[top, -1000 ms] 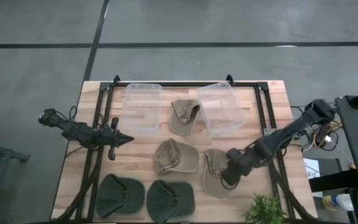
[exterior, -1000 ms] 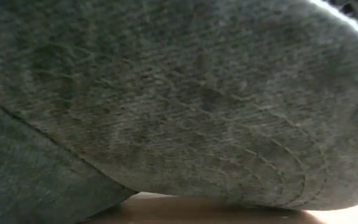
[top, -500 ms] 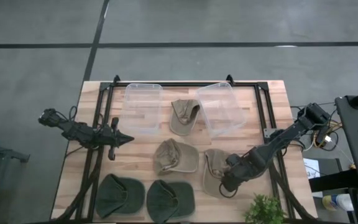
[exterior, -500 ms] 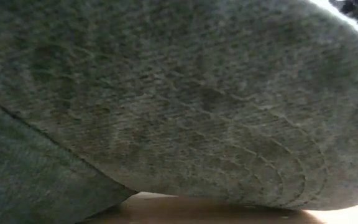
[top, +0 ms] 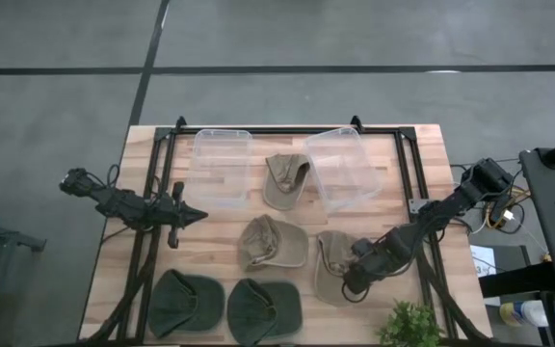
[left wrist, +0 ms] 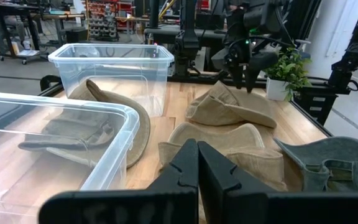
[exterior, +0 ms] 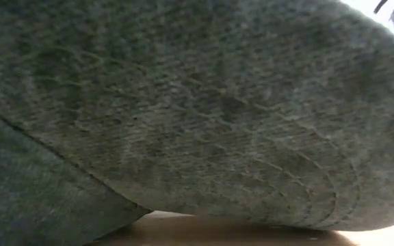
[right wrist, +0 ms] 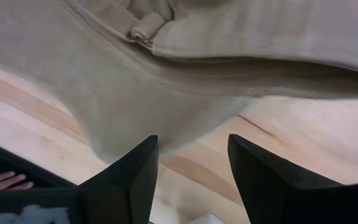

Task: Pick & Place hat
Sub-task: Put the bottom right brown cap into the right transparent bin

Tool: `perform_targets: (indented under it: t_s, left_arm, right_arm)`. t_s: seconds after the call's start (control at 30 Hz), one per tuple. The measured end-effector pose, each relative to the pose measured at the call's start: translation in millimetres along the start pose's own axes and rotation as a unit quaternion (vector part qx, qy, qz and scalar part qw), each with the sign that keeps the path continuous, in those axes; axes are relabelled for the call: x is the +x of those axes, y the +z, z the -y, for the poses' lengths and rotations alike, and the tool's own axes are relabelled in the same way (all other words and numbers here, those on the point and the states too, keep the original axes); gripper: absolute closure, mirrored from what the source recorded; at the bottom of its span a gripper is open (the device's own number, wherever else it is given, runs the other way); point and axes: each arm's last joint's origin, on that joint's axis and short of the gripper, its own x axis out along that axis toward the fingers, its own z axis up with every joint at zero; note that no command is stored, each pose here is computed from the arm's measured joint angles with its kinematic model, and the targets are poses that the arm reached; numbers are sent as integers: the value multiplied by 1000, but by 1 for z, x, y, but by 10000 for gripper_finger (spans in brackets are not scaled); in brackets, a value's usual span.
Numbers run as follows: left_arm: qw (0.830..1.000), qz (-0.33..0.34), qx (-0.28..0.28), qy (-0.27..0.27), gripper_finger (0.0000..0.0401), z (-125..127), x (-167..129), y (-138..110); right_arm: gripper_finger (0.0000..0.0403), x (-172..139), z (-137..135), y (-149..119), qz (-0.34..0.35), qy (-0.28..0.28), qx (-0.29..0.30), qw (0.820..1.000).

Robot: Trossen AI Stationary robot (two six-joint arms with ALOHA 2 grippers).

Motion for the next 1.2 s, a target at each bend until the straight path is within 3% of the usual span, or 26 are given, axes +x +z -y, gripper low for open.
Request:
perform_targets:
  t_s: [0.33,0.67,0.93,1.2]
  left_arm:
    - [1000,-2,1,0,401,0,0,0]
    - [1000,-2,1,0,401,0,0,0]
    - [1000,-2,1,0,401,0,0,0]
    - [1000,-2,1,0,401,0,0,0]
  right_arm:
    - [234,18,8,6,8,38,2,999]
    - [382,14,3,4,9,52,-27,998]
    - [389,5,5,3,8,63,-28,998]
    - [390,-30,14,0,36,118,-24,992]
